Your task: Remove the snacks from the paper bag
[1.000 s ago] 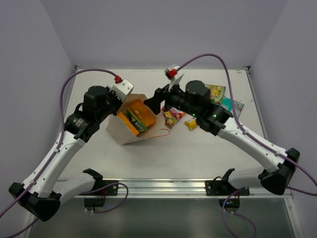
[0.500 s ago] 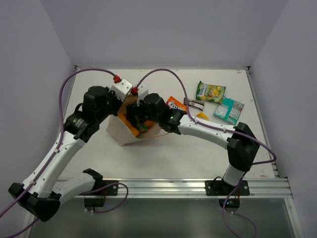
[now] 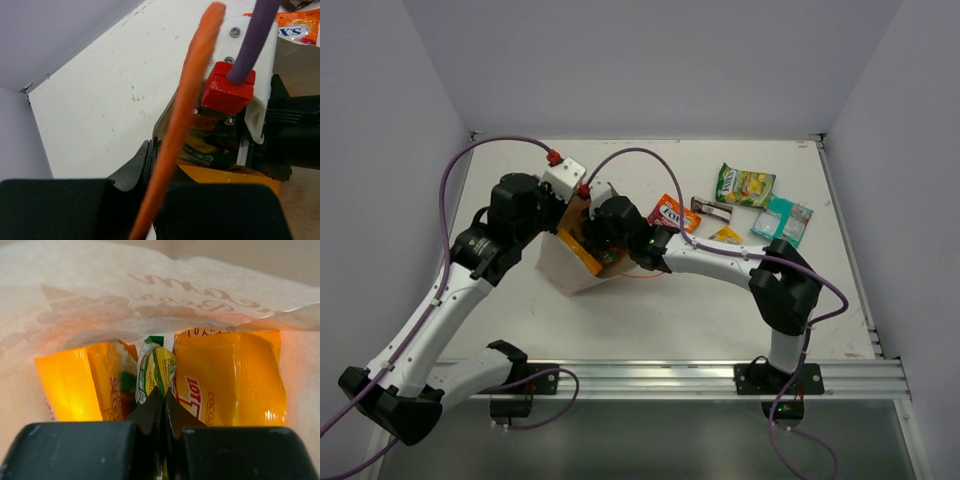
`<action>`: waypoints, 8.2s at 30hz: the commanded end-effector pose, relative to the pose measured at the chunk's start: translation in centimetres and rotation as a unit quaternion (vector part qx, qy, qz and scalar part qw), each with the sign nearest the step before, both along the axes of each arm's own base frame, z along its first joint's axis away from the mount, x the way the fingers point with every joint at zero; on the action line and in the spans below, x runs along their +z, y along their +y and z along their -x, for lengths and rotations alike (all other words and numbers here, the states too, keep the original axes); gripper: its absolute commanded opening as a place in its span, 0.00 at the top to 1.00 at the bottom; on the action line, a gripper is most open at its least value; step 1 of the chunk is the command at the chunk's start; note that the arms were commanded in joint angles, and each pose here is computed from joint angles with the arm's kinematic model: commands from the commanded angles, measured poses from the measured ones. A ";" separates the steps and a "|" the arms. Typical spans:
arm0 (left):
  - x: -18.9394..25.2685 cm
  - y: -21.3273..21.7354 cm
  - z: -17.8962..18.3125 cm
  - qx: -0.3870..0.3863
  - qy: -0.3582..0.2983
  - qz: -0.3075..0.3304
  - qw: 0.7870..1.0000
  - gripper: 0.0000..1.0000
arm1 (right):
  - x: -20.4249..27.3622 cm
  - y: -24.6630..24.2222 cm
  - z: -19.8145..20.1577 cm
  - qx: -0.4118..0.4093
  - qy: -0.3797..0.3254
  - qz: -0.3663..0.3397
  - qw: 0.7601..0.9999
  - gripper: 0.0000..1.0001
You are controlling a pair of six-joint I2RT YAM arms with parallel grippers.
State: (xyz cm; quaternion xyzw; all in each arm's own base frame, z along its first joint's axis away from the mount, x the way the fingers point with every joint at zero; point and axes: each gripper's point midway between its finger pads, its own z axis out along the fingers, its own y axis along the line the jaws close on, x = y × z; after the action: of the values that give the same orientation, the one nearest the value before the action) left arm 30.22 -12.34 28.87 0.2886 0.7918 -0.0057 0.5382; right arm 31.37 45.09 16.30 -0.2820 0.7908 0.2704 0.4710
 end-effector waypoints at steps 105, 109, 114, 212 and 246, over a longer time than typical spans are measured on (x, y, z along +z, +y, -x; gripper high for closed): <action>5.2 1.6 -2.2 0.048 -0.093 0.055 0.993 1.00 | 12.2 -2.8 -0.9 0.052 -0.125 -0.025 0.990 1.00; 4.8 1.8 -2.4 0.056 -0.090 0.051 0.993 1.00 | 18.9 -4.6 1.5 0.067 -0.164 -0.080 0.981 1.00; 4.6 2.0 -2.6 0.066 -0.087 0.049 0.993 1.00 | 24.2 -6.6 4.4 0.091 -0.197 -0.126 0.968 1.00; 3.4 1.6 -1.7 0.068 -0.065 0.088 0.992 1.00 | -2.6 4.3 5.1 0.131 0.089 -0.008 0.987 0.21; 1.3 4.0 -2.0 0.141 -0.036 0.053 0.988 1.00 | 29.2 -11.4 6.6 -0.007 -0.178 -0.148 0.973 1.00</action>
State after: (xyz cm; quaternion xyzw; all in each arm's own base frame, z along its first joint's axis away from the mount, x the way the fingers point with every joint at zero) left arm 31.60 -9.06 29.08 0.1771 0.8059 0.0254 0.5643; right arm 24.79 37.48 33.92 -0.3068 0.7281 0.3077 0.5302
